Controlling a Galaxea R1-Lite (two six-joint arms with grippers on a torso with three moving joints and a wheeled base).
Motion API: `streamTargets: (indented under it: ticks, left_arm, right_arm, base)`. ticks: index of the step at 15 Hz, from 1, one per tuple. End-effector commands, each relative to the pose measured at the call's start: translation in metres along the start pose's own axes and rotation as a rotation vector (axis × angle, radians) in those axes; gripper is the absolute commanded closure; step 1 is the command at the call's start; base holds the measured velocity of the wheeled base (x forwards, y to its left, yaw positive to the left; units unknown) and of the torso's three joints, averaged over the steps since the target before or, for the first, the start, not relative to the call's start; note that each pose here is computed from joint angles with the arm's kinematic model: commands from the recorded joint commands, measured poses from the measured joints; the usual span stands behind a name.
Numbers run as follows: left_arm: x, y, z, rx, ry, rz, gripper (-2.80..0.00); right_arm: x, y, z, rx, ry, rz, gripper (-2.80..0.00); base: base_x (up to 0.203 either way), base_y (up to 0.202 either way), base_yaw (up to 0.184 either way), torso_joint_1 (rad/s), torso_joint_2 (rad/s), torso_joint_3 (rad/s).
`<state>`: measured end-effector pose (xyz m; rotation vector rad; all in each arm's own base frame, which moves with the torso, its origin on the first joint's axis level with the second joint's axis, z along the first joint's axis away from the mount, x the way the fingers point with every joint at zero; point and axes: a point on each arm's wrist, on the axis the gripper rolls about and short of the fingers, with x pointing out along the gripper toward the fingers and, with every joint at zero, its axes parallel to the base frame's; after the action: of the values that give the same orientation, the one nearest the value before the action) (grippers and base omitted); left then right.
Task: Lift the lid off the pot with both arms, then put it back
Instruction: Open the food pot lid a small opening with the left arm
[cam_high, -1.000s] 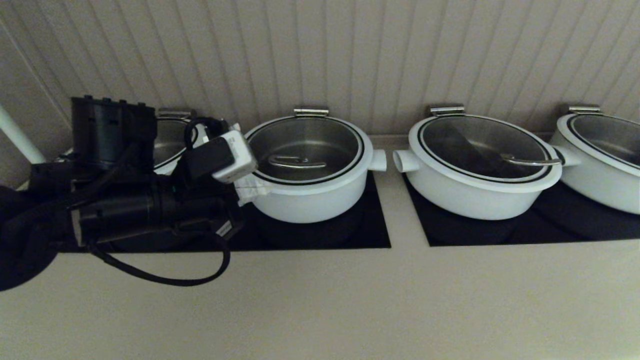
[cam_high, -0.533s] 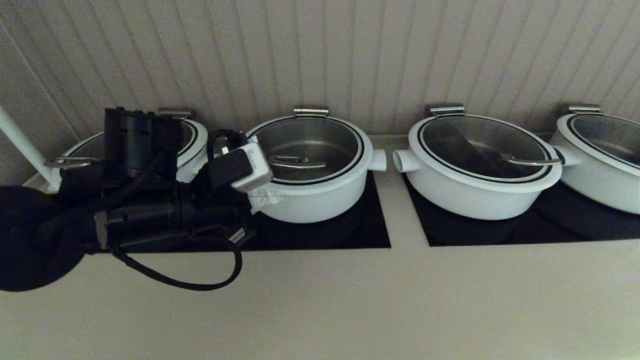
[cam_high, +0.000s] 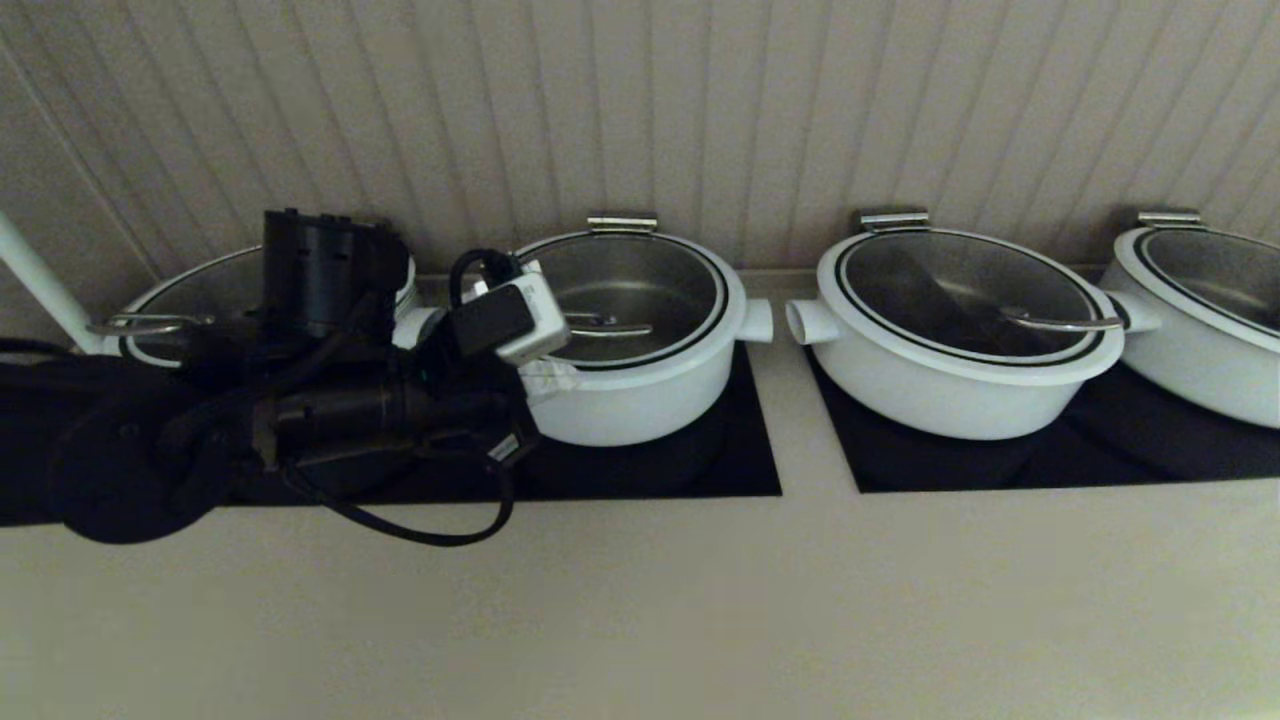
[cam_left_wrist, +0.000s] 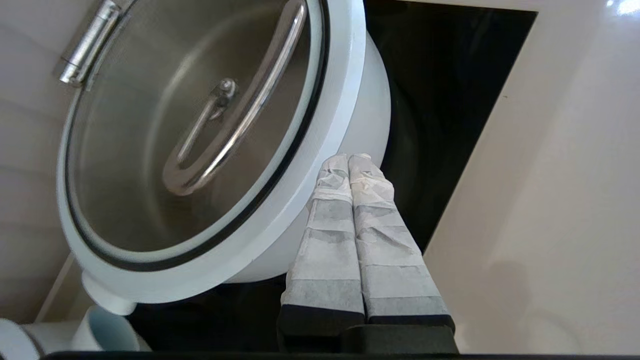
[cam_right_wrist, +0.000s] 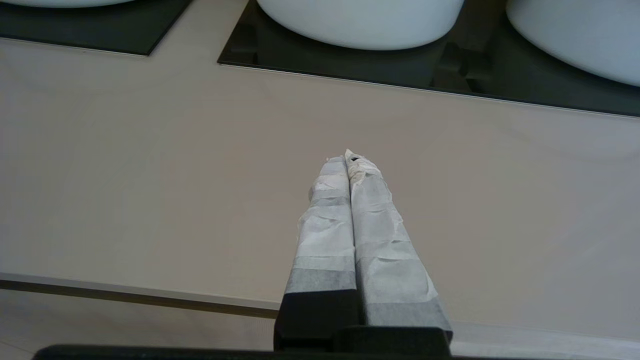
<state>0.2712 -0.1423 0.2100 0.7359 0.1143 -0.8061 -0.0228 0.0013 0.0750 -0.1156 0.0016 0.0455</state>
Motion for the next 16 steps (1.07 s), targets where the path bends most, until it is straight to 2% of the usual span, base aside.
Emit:
streamTargets:
  ticks: [1, 5, 8, 16]
  left_arm:
    - [0.006, -0.001, -0.003, -0.011, 0.01, -0.009, 0.0]
    - [0.016, 0.0, -0.007, -0.018, 0.005, 0.0, 0.0]
    - [0.028, 0.003, -0.009, -0.004, -0.007, 0.078, 0.0]
    - [0.033, 0.007, -0.014, -0.009, 0.018, 0.103, 0.0]
  right_arm:
    - [0.0, 0.0, 0.0, -0.001, 0.002, 0.001, 0.0]
    - [0.0, 0.0, 0.0, -0.001, 0.002, 0.001, 0.0]
    - [0.0, 0.0, 0.0, -0.001, 0.001, 0.001, 0.0]
    - [0.0, 0.0, 0.0, -0.001, 0.002, 0.001, 0.0]
  base:
    - [0.0, 0.0, 0.0, 0.0, 0.0, 0.0]
    - [0.0, 0.0, 0.0, 0.0, 0.0, 0.0]
    - [0.0, 0.0, 0.0, 0.0, 0.0, 0.0]
    - [0.0, 0.0, 0.0, 0.0, 0.0, 0.0]
